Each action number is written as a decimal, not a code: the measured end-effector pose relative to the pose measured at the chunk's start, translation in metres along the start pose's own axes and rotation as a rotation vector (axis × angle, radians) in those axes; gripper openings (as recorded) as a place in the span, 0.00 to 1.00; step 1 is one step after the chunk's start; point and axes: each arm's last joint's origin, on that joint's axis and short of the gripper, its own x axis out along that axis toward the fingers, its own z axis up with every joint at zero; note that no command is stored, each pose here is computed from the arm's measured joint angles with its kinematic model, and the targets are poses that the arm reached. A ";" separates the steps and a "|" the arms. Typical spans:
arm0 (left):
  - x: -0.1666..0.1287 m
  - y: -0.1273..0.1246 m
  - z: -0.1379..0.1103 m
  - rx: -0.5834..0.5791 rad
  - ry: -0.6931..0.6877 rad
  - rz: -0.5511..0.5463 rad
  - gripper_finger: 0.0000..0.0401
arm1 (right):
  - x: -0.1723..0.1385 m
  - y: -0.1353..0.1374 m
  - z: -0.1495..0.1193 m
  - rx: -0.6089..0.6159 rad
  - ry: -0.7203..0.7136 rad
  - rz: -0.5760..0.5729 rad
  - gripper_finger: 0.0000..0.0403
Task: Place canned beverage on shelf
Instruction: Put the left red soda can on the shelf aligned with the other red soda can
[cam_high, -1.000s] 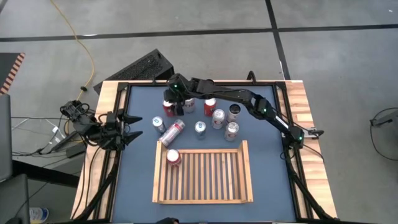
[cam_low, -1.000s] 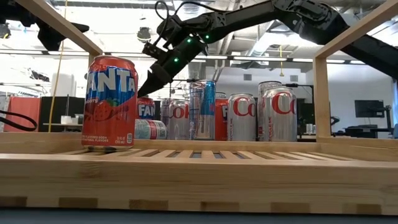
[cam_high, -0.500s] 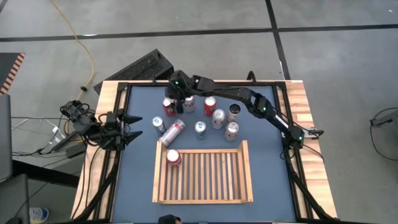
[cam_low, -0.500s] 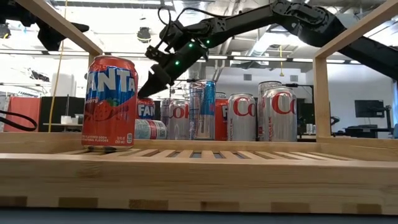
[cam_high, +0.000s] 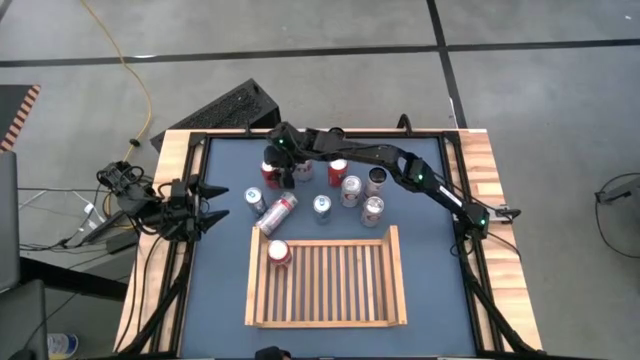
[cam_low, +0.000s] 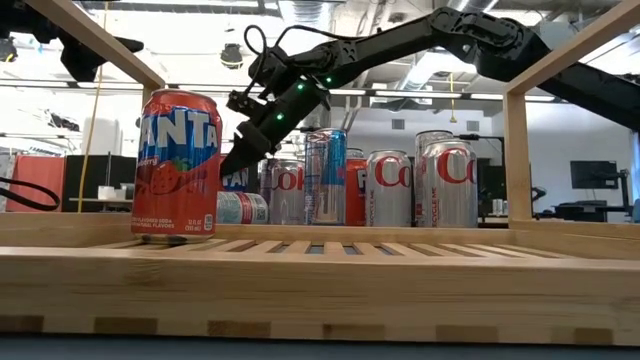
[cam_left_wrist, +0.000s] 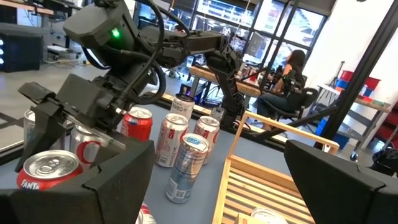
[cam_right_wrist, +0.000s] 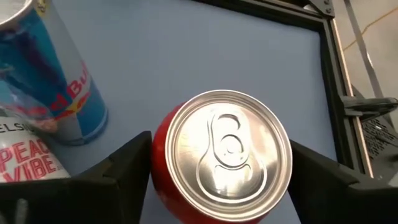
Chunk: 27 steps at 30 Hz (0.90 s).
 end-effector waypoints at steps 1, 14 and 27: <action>0.000 0.000 0.000 0.000 -0.001 0.003 0.87 | 0.000 0.000 0.000 0.001 0.006 -0.010 0.73; 0.000 0.000 0.000 -0.005 -0.001 0.006 0.87 | -0.010 0.018 0.012 0.134 0.094 -0.152 0.58; 0.000 -0.001 0.000 -0.018 0.002 -0.020 0.87 | -0.135 0.026 0.076 0.381 0.011 -0.343 0.59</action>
